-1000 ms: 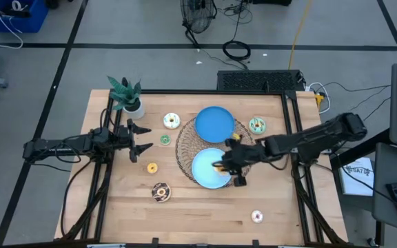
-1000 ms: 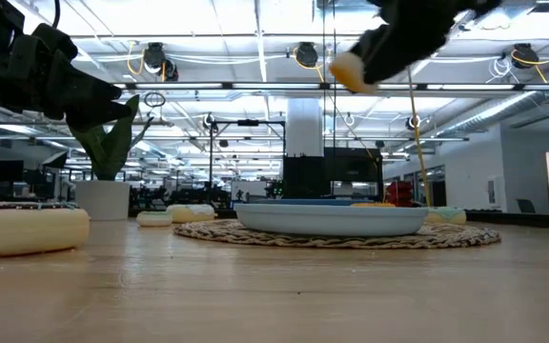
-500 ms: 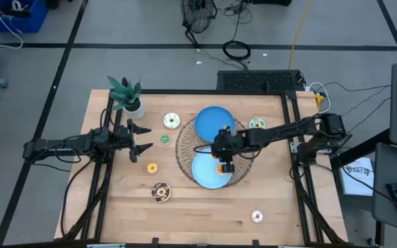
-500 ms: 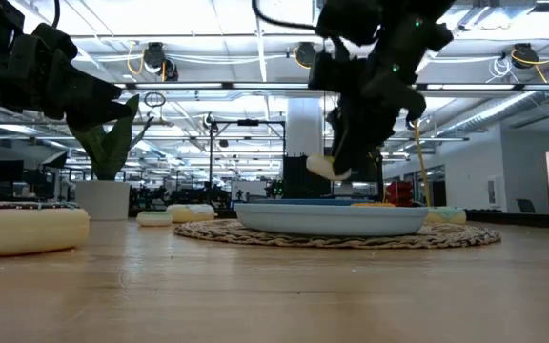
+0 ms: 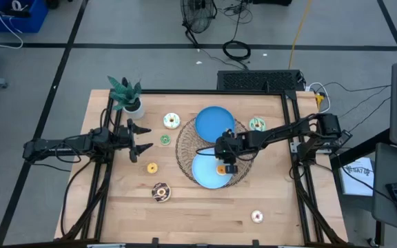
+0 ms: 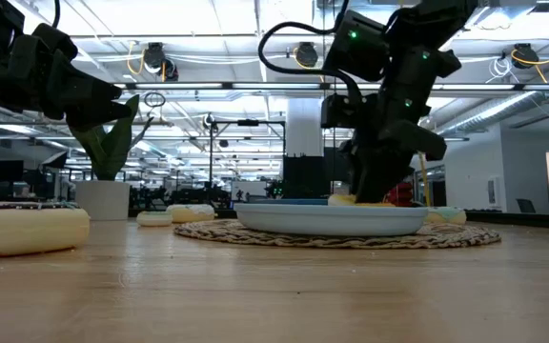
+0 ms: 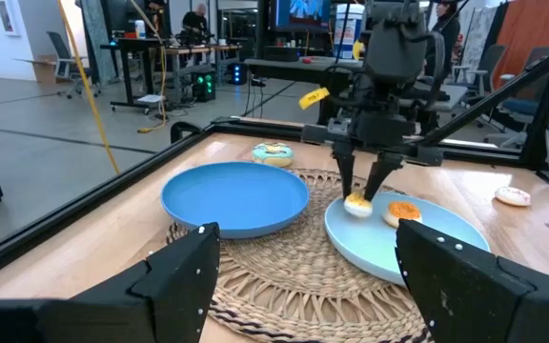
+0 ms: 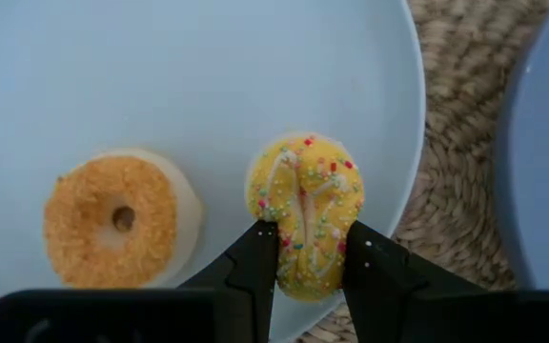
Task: Pick & Place donuts
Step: Put the small yellow donut on the light blue plate
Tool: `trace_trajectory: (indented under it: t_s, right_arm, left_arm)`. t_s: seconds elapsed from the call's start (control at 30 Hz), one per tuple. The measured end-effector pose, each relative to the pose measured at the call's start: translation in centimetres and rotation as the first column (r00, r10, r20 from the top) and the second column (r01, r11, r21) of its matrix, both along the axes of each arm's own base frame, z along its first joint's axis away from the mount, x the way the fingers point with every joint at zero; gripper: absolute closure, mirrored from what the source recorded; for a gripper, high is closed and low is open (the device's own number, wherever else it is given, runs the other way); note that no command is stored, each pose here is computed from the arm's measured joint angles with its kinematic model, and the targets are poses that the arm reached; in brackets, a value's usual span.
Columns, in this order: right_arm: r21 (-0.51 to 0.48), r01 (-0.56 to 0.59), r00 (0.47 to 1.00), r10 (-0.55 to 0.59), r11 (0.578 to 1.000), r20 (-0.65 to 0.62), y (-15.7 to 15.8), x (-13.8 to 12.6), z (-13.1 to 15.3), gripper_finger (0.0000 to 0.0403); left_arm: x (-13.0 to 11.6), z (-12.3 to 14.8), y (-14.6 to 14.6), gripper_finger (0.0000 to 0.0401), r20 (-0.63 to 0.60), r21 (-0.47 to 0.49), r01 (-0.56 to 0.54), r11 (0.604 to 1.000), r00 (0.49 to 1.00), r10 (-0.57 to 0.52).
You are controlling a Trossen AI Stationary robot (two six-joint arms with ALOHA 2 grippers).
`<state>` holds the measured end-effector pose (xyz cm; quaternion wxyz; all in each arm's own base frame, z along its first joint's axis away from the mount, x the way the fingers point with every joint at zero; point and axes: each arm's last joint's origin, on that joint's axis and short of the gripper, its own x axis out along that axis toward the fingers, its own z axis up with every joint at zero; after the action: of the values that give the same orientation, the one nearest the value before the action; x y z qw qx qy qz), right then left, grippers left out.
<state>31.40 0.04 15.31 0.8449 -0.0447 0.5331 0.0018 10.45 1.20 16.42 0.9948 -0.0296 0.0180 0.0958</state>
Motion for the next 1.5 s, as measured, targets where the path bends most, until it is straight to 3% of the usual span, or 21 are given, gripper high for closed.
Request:
trace_trajectory:
  t_s: [1.5]
  right_arm:
    - [0.018,0.040,0.999,-0.040,0.999,0.022,0.08,0.16,0.07,0.0307]
  left_arm:
    - [0.00,0.00,0.00,0.0091,0.000,0.000,0.000,1.000,1.000,0.000]
